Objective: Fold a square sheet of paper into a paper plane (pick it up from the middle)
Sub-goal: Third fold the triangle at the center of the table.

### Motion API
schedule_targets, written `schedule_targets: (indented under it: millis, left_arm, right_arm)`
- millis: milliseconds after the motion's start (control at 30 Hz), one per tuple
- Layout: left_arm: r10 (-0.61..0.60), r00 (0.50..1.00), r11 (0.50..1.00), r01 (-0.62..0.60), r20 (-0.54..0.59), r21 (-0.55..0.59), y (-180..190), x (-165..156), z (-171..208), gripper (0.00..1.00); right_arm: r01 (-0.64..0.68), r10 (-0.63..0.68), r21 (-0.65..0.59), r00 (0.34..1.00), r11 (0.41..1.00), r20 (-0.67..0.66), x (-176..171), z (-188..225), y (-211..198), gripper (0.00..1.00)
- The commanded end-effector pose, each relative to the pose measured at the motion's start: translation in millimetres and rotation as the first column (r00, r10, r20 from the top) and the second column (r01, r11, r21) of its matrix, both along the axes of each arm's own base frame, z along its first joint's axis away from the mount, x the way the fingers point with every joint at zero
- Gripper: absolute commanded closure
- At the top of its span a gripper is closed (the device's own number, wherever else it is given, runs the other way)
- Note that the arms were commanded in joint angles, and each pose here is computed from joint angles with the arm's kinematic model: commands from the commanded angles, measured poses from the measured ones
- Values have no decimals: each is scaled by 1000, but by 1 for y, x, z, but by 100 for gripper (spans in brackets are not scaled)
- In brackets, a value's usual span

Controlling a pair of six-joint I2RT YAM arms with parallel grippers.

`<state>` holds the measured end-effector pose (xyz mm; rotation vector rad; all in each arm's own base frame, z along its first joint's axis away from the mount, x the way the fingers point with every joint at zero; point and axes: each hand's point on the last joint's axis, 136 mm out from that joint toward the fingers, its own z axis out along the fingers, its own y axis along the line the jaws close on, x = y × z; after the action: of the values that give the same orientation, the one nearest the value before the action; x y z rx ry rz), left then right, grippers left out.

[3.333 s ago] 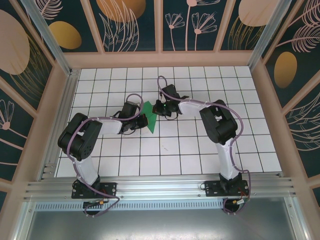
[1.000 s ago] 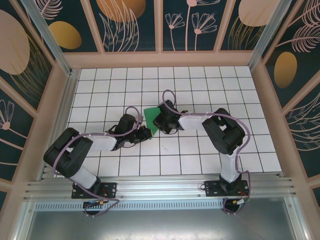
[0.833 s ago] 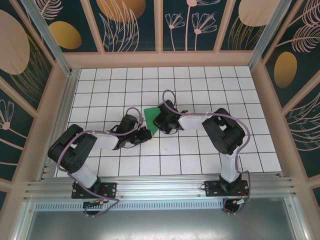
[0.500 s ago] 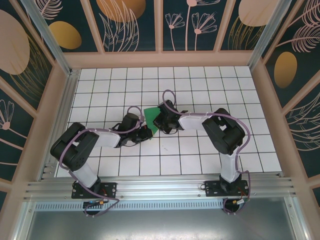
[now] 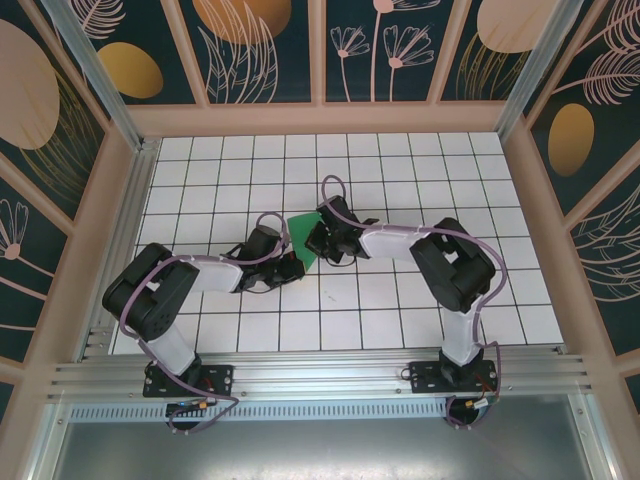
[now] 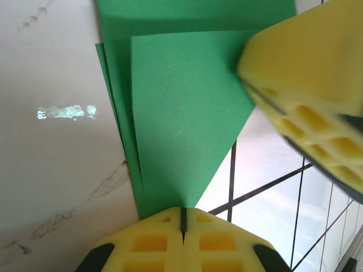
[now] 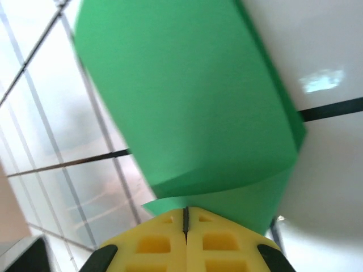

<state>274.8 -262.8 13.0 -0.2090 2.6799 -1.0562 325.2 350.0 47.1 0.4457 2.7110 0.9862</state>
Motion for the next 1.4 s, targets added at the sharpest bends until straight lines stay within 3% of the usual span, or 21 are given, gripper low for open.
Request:
schedule_targets:
  millis: [0,200,533,833,1367]
  left_arm:
    - [15,995,991,-2,-95,133,21,-19,-36,100]
    - [37,995,987,-22,-96,158,26,-18,-38,100]
    - [50,994,986,-33,-102,161,28,-20,-39,100]
    - [17,994,982,5,-112,188,31,-25,-42,100]
    - [-40,988,963,78,-149,257,44,-42,-54,100]
  right_arm:
    - [-122,120,39,991,992,58,-10,24,7,100]
    - [-147,148,26,988,989,-37,-36,-6,0,100]
    - [-190,195,59,976,980,-101,-48,-28,-1,100]
    - [-169,164,-25,979,985,-123,-34,-48,-19,100]
    - [-137,135,-20,989,990,-54,14,-43,-35,100]
